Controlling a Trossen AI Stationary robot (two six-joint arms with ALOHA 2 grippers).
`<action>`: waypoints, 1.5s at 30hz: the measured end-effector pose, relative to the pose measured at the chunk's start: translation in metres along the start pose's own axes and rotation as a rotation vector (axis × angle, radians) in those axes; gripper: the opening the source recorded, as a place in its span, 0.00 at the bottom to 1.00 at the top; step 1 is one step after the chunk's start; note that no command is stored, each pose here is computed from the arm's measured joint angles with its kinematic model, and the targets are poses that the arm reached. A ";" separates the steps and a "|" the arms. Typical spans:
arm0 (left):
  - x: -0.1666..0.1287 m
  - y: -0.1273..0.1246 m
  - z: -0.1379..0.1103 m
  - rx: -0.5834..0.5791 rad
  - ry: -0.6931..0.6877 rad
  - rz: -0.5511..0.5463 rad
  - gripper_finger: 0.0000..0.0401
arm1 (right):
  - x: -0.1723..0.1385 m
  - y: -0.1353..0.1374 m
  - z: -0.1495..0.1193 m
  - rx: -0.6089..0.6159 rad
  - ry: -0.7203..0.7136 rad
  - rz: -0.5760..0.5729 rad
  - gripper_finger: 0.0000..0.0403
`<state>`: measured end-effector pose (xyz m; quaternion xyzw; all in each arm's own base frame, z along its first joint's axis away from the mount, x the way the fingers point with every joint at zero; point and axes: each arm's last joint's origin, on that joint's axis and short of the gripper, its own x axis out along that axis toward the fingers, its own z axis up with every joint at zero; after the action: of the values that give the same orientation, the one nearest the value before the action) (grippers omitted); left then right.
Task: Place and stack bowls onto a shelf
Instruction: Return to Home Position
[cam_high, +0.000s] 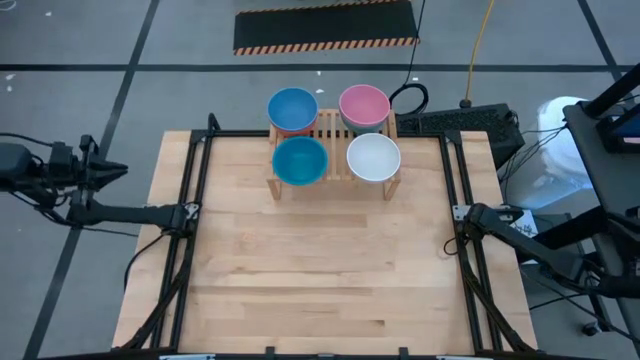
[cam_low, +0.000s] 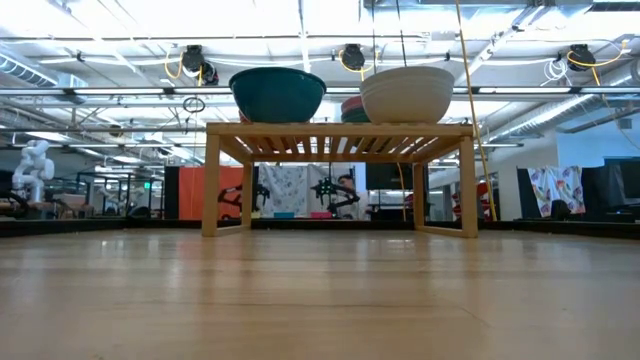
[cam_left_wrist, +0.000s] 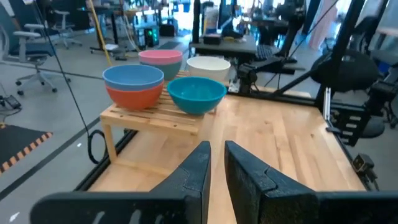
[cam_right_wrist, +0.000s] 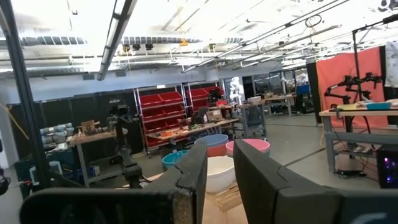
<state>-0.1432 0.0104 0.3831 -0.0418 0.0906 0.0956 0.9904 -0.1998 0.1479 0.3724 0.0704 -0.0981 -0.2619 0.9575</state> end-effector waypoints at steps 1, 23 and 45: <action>-0.002 0.000 -0.006 -0.004 -0.015 0.001 0.13 | 0.000 0.000 0.000 0.000 0.000 -0.002 0.19; 0.064 -0.022 -0.024 0.113 -0.198 -0.064 0.13 | 0.079 0.003 0.000 -0.012 0.078 -0.006 0.19; 0.151 -0.036 -0.044 0.125 -0.253 -0.201 0.13 | 0.234 -0.020 -0.053 -0.125 0.028 0.265 0.19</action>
<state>0.0027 -0.0017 0.3141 0.0237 -0.0335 -0.0050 0.9991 -0.0006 0.0145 0.3522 0.0006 -0.0766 -0.1379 0.9875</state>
